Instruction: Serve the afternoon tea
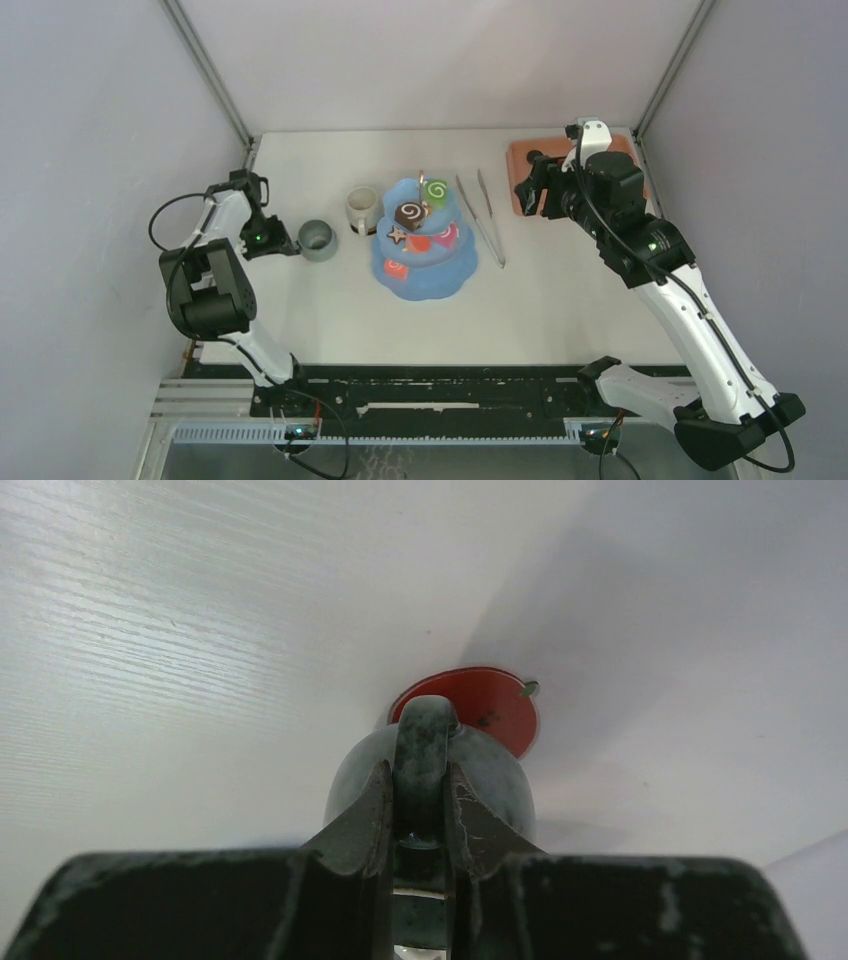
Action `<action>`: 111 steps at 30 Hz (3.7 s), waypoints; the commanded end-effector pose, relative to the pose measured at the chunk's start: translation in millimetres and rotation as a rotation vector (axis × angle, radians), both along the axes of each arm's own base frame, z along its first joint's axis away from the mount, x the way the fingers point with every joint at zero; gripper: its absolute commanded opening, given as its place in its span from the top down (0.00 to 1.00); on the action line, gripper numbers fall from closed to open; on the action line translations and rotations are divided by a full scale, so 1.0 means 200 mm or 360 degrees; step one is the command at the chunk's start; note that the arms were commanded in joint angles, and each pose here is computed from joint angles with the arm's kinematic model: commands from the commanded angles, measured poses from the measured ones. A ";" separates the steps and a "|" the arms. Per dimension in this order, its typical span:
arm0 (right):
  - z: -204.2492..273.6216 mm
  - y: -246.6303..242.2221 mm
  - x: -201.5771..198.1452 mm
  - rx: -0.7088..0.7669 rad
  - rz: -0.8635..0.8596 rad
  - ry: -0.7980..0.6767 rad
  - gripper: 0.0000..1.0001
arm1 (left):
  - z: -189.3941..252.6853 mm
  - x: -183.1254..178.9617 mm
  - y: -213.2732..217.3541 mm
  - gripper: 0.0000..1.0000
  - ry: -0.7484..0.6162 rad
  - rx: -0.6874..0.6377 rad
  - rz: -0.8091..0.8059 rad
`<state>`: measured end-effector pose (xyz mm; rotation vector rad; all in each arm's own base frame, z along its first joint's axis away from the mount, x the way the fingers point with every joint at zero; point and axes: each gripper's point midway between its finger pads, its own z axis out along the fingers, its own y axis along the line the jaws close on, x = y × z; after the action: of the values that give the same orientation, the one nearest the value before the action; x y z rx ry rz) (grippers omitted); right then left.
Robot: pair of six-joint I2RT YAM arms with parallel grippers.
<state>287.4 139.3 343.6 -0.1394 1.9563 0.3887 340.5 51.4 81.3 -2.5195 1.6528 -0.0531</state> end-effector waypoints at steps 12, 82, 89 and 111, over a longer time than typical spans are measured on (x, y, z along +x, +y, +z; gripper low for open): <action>0.08 0.03 0.00 0.0030 0.0023 -0.0060 0.27 | -0.01 0.06 -0.03 1.00 -0.0194 -0.0137 0.0112; 0.09 0.00 -0.02 0.0017 -0.0005 -0.0060 0.26 | 0.22 0.10 0.22 0.13 -0.0211 0.0007 -0.0023; 0.07 -0.05 0.02 -0.0009 -0.0109 0.0017 0.14 | 0.33 0.03 0.23 0.02 -0.0276 0.0117 -0.0335; 0.04 -0.34 0.05 0.0237 -0.0541 0.0244 0.00 | 1.27 -0.24 -0.14 0.00 -0.0844 0.1451 -0.2046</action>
<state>303.8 71.1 319.6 0.2640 2.1803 0.2746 308.1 31.7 325.8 -0.7852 1.9609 -0.2114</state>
